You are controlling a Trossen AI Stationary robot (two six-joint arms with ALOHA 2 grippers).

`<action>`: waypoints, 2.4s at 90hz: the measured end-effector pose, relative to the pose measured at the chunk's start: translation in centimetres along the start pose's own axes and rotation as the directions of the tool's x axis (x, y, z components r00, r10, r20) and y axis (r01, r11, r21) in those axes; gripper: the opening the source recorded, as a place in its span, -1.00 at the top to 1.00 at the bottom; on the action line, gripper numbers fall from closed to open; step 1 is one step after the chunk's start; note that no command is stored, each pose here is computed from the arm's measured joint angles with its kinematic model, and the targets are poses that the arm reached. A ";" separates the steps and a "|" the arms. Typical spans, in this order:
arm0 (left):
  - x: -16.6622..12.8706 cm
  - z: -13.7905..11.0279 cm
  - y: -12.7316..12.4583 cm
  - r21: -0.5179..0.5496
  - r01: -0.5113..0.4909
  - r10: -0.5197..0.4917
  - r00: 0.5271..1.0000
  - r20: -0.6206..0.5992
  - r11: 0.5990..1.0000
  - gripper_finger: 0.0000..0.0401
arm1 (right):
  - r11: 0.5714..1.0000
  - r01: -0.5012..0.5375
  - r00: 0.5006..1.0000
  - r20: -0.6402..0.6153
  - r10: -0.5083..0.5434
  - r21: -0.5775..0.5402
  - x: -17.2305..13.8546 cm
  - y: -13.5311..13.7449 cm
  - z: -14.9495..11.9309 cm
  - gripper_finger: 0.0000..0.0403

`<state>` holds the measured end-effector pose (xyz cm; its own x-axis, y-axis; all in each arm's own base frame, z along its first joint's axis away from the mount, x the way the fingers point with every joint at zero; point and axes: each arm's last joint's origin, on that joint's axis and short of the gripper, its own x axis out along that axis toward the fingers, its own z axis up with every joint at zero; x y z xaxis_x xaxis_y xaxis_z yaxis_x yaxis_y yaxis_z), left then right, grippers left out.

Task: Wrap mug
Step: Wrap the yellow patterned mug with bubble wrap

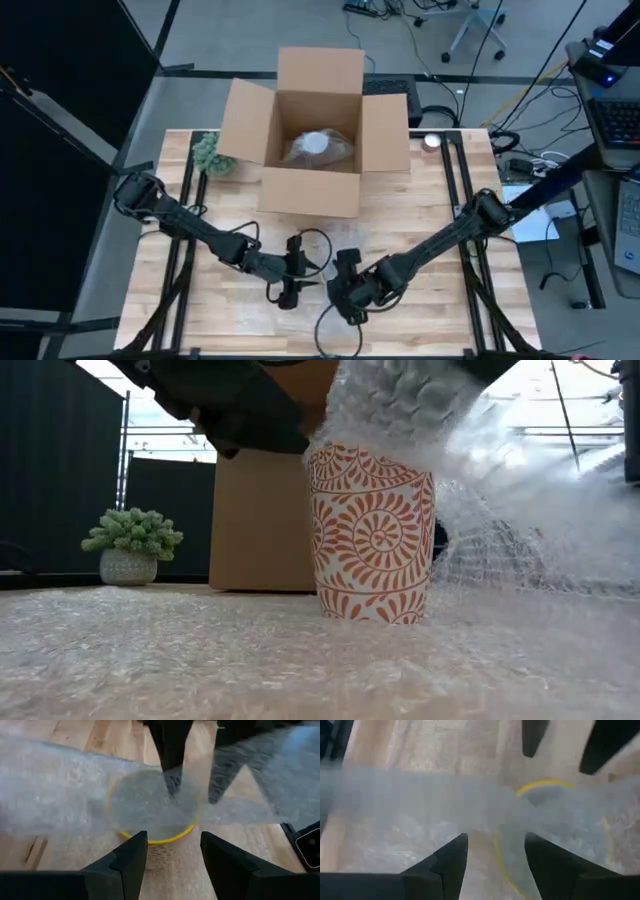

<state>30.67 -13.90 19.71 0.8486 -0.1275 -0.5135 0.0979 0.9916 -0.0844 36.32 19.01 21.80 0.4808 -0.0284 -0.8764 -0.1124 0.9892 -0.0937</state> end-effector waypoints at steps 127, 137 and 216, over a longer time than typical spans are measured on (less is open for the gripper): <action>3.6 -1.0 0.8 -0.090 -0.006 0.013 0.997 0.079 0.996 0.14 | 0.998 -0.032 0.996 0.081 0.035 -0.045 -5.3 0.5 3.2 0.10; 3.6 -1.0 0.8 -0.090 0.000 0.007 0.997 0.078 0.996 0.14 | 1.000 0.013 1.000 0.012 -0.013 -0.028 -2.7 0.7 2.1 0.10; 4.2 -1.2 1.2 -0.098 -0.025 0.033 0.996 0.088 0.995 0.14 | 0.998 0.046 0.993 -0.108 -0.051 -0.052 -0.8 0.8 2.5 0.10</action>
<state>33.70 -13.31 16.39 0.8939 -0.0920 -0.4387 0.0255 0.9876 -0.1551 38.05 20.18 23.59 0.3888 -0.0942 -0.9165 -0.1351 0.9782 -0.1578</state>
